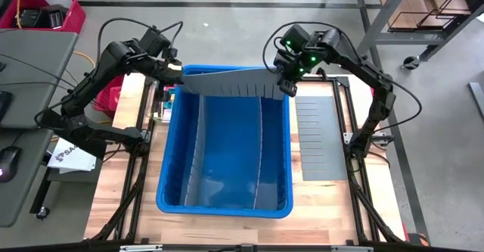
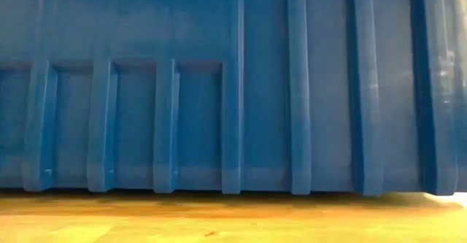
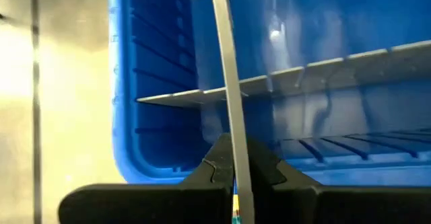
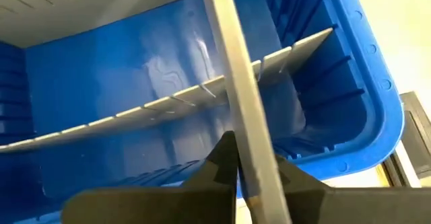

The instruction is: Sort blocks

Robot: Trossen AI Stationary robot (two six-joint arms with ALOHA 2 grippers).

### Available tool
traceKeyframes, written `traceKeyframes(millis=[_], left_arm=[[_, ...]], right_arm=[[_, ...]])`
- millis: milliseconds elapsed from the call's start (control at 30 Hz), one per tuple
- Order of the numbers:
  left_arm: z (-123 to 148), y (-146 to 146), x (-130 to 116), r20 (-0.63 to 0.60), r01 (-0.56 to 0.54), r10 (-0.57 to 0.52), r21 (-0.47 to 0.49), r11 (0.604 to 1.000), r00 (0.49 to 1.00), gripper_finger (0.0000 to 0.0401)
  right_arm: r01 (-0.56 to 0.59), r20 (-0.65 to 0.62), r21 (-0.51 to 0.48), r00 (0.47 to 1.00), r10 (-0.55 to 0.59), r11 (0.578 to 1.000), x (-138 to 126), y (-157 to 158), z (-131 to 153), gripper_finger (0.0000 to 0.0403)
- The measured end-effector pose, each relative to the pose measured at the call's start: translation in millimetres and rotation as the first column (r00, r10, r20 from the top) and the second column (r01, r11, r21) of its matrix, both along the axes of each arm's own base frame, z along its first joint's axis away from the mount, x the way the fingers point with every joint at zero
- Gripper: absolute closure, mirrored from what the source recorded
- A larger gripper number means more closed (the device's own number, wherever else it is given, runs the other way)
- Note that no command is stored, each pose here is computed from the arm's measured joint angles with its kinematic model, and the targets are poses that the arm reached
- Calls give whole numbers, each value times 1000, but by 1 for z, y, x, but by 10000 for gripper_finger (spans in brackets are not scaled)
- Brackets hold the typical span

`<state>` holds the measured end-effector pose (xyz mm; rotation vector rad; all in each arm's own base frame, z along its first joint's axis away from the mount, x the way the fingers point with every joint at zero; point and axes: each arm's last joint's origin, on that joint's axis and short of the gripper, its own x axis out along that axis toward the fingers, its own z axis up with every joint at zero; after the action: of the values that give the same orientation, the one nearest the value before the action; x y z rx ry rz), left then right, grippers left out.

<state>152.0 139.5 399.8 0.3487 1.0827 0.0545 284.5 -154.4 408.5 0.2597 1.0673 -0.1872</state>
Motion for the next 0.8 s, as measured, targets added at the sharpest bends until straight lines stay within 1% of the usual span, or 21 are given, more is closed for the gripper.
traceKeyframes(millis=[167, 267, 400, 500, 667, 733, 800], left_arm=[[-1, -1, -1, -11, -1, 1, -9, 1000, 1000, 401], [-1, 0, 0, -17, -10, 10, -8, 1000, 1000, 400], [-3, 8, 3, -75, -61, 66, 70, 996, 995, 400], [-7, 11, 6, -106, -68, 75, 65, 996, 992, 400], [-10, 9, 8, -138, -57, 63, 47, 997, 988, 400], [-8, 4, 7, -134, -51, 57, 49, 997, 989, 400], [-3, -3, 5, -102, -47, 51, 41, 998, 994, 400]], right_arm=[[-11, 14, 18, 1000, 11, 1000, 4, -1, -7, 403], [-13, 25, 7, 1000, 13, 1000, 4, -1, -5, 403], [-21, 45, -41, 999, 23, 999, 3, 1, 3, 403], [-18, 75, -63, 997, 23, 998, 2, 2, 10, 403], [-10, 87, -59, 996, 16, 998, 0, 3, 13, 403], [-16, 88, -64, 996, 22, 998, 0, 3, 14, 403], [-23, 88, -69, 996, 29, 997, -1, 3, 15, 403]])
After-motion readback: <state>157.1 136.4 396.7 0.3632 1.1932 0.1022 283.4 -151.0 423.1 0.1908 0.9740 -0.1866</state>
